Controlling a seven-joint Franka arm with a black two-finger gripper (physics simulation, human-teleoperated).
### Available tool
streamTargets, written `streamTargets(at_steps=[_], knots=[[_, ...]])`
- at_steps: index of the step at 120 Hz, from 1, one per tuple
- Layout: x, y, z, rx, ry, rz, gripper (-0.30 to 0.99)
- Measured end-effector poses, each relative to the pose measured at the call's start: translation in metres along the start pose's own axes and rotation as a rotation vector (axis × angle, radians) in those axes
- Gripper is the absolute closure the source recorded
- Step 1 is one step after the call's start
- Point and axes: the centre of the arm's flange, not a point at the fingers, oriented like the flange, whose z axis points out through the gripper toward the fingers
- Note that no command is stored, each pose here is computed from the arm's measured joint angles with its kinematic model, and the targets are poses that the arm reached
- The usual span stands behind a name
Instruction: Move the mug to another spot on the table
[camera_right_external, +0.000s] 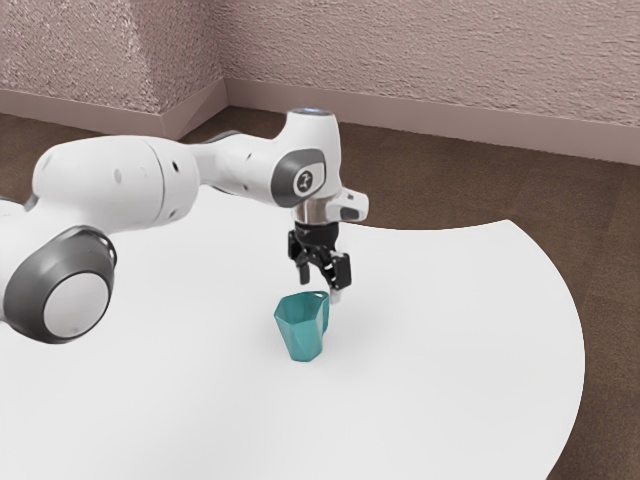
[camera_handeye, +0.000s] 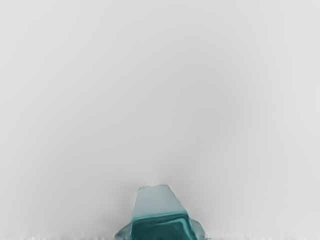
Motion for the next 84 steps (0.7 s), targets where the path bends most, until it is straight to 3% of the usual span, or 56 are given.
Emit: streamTargets(at_steps=[48, 84], knots=[[-0.002, -0.002, 0.024, -0.013, -0.067, -0.033, 0.08], [0.000, 0.000, 0.028, -0.006, -0.074, -0.050, 0.41]])
